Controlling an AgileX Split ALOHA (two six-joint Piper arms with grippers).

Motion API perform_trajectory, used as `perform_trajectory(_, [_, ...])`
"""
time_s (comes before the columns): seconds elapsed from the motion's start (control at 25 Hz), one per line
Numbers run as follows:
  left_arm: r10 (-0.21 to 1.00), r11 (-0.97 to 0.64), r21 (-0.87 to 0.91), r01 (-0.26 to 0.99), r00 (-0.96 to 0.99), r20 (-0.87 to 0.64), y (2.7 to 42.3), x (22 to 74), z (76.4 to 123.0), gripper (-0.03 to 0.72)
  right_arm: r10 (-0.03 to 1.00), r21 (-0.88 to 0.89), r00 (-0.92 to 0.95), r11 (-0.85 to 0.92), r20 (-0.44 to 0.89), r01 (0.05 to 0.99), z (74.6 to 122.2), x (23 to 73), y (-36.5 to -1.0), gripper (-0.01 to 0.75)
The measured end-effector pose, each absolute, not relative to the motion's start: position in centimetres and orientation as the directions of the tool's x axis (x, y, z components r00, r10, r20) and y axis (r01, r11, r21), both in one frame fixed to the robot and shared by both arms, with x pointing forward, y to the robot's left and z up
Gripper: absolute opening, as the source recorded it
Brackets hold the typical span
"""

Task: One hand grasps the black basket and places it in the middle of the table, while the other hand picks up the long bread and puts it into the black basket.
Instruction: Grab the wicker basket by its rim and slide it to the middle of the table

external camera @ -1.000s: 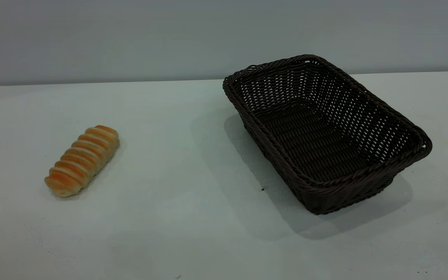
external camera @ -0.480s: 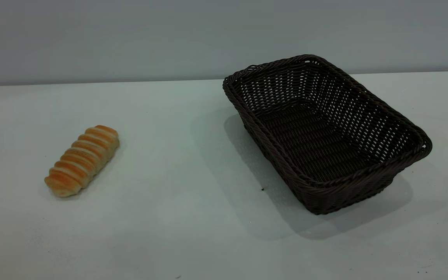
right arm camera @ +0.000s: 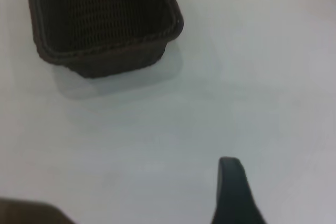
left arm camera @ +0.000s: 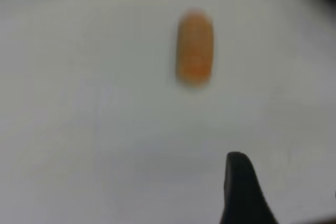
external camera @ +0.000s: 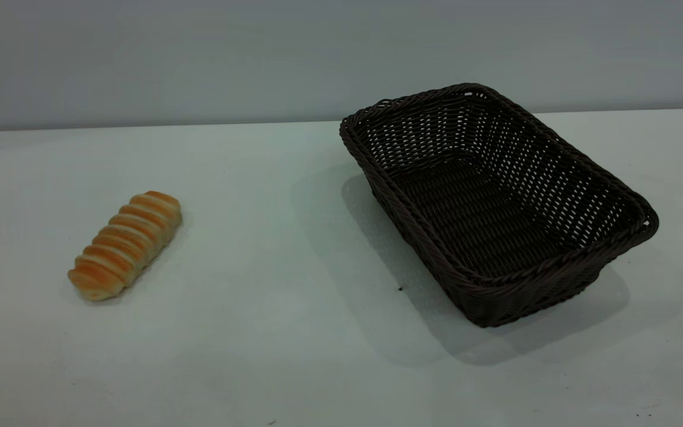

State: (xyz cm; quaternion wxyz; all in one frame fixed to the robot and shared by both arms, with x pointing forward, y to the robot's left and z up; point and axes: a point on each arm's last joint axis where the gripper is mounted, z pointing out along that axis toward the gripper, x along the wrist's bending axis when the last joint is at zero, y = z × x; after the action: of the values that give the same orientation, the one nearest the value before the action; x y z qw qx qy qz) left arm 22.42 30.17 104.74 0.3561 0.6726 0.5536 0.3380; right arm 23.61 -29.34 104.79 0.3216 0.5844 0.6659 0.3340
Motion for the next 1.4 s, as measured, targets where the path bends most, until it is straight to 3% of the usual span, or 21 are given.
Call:
perform_trajectory(0.08, [0.986,-0.126,0.867,0.483,0.156,0.057,30.1,22.8,105.3,0.460,0.993,0.792,-0.113,0.081,-0.016,0.605,105.7,24.6,-29.2,0.483])
perform_trajectory(0.32, [0.989,-0.116,0.814,0.569,0.145,0.040,29.8,26.2,106.4,0.460,0.987,0.708,-0.131,0.026,0.095,0.705,107.9,29.6,-28.4,0.483])
perform_trajectory(0.64, [0.999,-0.025,0.752,0.659,0.040,-0.002,29.8,31.2,108.0,0.460,0.944,0.473,-0.074,-0.091,0.320,0.876,105.6,36.3,-26.9,0.483])
perform_trajectory(1.4, [0.986,0.102,0.784,0.612,-0.165,0.000,31.1,33.2,108.3,0.460,0.888,0.322,0.179,-0.333,0.424,0.886,98.9,45.0,-26.7,0.483])
